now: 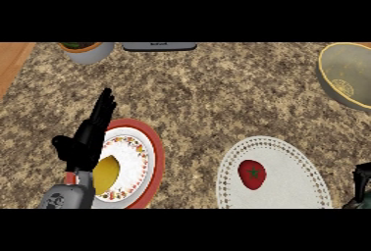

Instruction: Pick the eggplant from the placemat and place it in the bowl

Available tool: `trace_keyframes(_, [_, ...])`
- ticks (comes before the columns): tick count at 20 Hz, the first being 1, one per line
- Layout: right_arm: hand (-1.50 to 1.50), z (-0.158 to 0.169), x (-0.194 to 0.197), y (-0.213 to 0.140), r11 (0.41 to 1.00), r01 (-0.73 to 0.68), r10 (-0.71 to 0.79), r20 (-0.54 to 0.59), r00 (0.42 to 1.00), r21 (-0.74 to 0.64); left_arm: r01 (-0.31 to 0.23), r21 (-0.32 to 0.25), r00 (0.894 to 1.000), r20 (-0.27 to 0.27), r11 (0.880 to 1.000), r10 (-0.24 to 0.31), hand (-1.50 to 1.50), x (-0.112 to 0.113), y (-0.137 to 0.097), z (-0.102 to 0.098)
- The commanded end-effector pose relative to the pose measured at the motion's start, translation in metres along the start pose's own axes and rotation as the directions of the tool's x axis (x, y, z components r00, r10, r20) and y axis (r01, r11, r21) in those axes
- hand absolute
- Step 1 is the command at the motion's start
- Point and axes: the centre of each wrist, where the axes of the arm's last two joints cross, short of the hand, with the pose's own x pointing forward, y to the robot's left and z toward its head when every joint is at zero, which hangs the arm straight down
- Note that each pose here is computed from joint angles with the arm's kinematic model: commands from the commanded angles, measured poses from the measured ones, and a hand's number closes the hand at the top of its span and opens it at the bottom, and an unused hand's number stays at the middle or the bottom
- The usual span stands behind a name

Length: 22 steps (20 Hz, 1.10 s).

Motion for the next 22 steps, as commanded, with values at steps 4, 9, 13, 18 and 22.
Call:
trace_keyframes(4, [1.50, 0.028, 0.034, -0.051, 0.997, 0.045, -0.017, 0.412, 0.911, -0.058, 0.004, 0.031, 1.000, -0.021, 1.000, -0.003, 0.00, -0.004, 0.005, 0.001])
trace_keyframes(9, [1.50, 0.059, 0.071, -0.097, 0.985, -0.028, 0.099, 0.422, 0.901, -0.171, -0.003, 0.008, 1.000, -0.005, 1.000, 0.003, 0.00, 0.004, 0.006, -0.002])
trace_keyframes(13, [1.50, 0.079, 0.091, -0.128, 0.969, -0.067, 0.148, 0.338, 0.930, -0.238, 0.002, -0.006, 1.000, 0.001, 1.000, -0.002, 0.00, 0.015, 0.014, -0.001])
trace_keyframes(18, [1.50, 0.070, 0.111, -0.154, 0.953, -0.079, 0.165, 0.283, 0.945, -0.291, 0.013, -0.028, 1.000, -0.003, 1.000, -0.013, 0.00, 0.020, -0.006, -0.009])
trace_keyframes(22, [1.50, 0.067, 0.126, -0.171, 0.937, -0.068, 0.157, 0.241, 0.958, -0.343, 0.024, -0.035, 1.000, 0.020, 0.999, -0.023, 0.00, 0.035, -0.010, -0.006])
